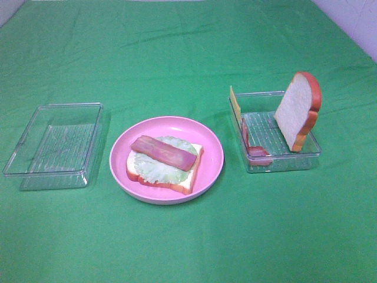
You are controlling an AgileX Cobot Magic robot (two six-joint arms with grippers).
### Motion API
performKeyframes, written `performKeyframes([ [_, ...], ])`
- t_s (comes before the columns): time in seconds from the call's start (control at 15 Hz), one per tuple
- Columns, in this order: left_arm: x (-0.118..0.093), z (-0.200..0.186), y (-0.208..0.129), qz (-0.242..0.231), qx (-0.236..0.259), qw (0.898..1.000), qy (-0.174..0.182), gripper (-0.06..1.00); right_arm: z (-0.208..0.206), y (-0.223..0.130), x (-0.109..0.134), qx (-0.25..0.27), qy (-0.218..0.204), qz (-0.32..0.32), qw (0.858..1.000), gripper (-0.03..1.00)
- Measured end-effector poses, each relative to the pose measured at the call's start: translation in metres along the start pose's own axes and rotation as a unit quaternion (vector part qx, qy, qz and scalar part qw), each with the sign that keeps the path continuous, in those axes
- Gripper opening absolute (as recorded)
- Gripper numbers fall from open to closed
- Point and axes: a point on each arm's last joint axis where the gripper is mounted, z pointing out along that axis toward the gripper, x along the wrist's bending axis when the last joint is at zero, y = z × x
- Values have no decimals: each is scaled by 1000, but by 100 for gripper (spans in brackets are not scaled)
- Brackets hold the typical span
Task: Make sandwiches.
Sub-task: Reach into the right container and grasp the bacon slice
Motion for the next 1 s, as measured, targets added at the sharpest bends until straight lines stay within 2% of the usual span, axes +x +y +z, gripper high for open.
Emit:
performKeyframes([
  [0.2, 0, -9, -5, 7, -32, 999, -1, 78, 9, 19, 3, -26, 23, 21, 999, 75],
  [0.33, 1, -9, -6, 8, -35, 999, -1, 78, 30, 37, 4, -5, 42, 42, 998, 75],
  [0.47, 0, -9, -6, 11, -35, 999, -2, 78, 65, 55, 5, 52, 66, 58, 995, 75],
  [0.67, -1, -9, -6, 14, -35, 999, -6, 78, 114, 91, 11, 148, 125, 64, 979, 75],
  [0.73, -1, -9, -6, 14, -35, 999, -6, 78, 123, 98, 12, 165, 139, 63, 974, 75],
  [0.87, -1, -9, -6, 15, -35, 999, -6, 78, 159, 121, 17, 230, 185, 63, 953, 75],
  [1.0, -1, -9, -6, 15, -35, 999, -6, 78, 193, 141, 20, 270, 212, 71, 936, 75],
])
